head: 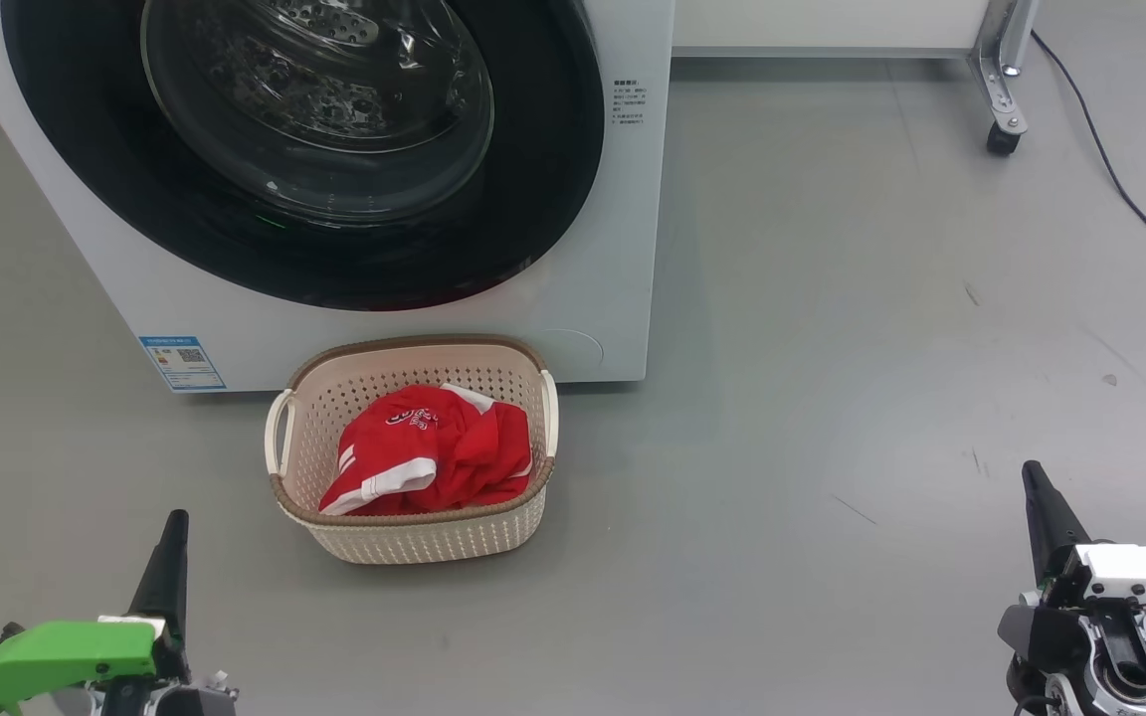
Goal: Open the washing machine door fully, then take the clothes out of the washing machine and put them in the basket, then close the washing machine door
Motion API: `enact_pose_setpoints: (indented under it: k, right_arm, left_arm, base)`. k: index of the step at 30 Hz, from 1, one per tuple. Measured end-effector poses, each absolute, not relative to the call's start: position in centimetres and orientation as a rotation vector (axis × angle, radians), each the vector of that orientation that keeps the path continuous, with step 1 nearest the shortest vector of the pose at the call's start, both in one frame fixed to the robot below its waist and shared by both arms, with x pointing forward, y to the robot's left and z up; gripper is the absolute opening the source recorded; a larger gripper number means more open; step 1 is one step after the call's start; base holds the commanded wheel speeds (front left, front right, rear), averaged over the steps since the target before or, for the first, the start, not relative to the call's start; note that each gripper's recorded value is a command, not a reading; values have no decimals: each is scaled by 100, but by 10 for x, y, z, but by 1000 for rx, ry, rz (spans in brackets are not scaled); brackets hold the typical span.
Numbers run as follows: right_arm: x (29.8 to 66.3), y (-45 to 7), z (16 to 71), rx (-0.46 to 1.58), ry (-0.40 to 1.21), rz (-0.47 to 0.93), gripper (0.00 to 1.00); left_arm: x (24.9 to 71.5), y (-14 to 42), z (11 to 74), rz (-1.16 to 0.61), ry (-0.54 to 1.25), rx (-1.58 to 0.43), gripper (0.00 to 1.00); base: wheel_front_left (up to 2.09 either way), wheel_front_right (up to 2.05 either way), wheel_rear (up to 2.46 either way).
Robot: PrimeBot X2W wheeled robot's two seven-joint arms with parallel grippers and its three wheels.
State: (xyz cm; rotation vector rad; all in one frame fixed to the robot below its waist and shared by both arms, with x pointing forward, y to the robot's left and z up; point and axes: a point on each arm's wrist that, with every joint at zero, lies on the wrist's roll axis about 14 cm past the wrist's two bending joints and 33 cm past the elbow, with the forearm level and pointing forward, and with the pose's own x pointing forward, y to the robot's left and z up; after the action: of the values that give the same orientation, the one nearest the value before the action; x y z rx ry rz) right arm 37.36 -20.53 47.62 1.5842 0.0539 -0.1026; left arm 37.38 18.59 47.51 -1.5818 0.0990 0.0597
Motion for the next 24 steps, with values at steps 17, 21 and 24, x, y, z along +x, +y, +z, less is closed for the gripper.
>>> enact_pose_setpoints:
  k: [17,21,24]
  right_arm:
    - [374,-205,476,1585,55,-102,0]
    - [374,-206,476,1585,54,-103,0]
    - [374,-206,476,1585,54,-103,0]
  left_arm:
    - [374,187,475,61,96,-1582,0]
    - [374,187,475,61,96,-1583,0]
    - [374,187,476,62,95,-1583,0]
  base:
    - [0,0,0]
    - [0,0,0]
    - [0,0,0]
